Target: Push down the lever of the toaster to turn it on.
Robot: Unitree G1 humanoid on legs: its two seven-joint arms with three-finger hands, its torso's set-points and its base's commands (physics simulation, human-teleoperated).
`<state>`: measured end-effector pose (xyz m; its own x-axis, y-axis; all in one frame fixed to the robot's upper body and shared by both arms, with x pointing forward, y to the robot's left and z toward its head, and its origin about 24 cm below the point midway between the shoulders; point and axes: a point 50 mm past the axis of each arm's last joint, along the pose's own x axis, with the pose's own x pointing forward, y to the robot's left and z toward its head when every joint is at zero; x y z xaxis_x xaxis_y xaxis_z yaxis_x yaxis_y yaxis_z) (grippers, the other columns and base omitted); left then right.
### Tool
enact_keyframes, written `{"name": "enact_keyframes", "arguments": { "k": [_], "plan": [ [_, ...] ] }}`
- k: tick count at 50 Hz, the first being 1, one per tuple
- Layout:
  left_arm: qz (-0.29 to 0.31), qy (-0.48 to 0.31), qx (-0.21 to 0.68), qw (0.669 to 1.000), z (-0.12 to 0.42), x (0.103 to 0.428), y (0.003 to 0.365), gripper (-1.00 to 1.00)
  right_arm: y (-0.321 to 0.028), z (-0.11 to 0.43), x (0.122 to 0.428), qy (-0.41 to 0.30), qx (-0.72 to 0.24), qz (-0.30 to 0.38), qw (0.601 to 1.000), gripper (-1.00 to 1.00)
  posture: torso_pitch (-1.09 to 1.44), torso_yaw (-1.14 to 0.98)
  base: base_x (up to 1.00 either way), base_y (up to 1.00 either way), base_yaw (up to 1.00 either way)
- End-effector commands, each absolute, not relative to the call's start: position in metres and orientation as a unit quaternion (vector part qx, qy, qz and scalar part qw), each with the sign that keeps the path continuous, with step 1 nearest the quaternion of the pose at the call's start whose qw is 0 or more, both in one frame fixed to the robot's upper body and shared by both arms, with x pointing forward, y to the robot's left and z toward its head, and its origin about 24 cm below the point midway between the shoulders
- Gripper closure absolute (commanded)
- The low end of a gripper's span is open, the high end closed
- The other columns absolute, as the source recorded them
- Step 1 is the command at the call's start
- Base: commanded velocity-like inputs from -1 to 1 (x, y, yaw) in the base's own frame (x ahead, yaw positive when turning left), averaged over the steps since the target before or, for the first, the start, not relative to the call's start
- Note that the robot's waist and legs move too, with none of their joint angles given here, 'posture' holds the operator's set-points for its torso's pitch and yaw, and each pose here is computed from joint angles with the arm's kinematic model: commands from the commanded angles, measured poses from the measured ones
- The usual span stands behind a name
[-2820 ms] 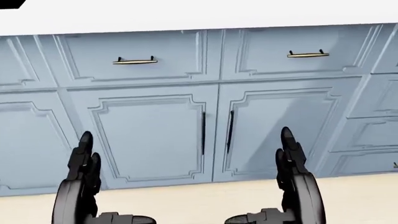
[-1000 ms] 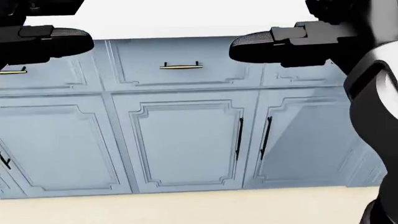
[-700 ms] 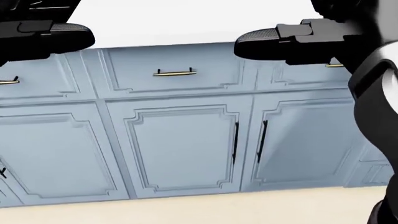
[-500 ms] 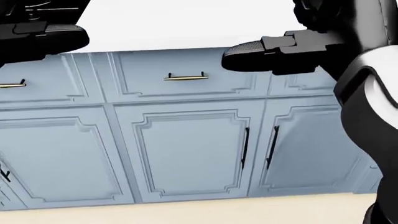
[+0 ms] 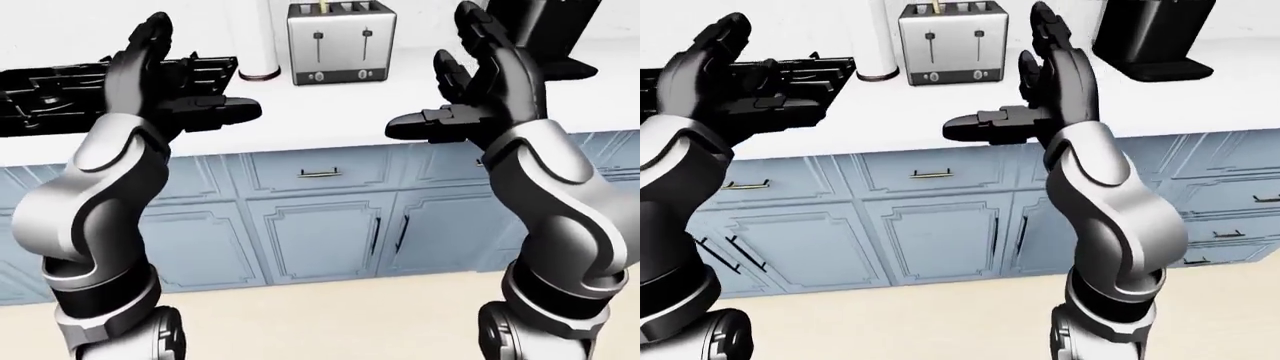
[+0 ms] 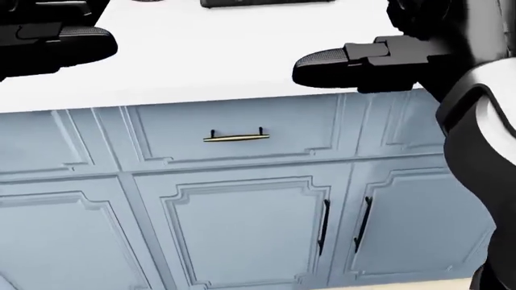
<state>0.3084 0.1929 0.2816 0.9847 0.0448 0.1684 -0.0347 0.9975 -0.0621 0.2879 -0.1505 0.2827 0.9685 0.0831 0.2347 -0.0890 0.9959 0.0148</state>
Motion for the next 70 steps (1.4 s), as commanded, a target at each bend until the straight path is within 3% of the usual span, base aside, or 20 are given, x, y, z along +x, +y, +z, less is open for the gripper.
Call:
{"name": "enact_keyframes", "arguments": {
  "k": [1,70],
  "plan": [
    [0.016,-0.127,-0.027,0.991,0.2994,0.3025,0.1908,-1.00,-0.1524,0.2996,0.2810,-0.160,0.012,0.040,0.986,-1.00,0.00,0.00,0.33,0.00,0.00],
    [0.011,-0.128,-0.026,0.991,0.2984,0.3020,0.1867,-1.00,-0.1504,0.2973,0.2826,-0.155,0.006,0.044,0.987,-1.00,0.00,0.00,0.15,0.17,0.00]
  ]
}}
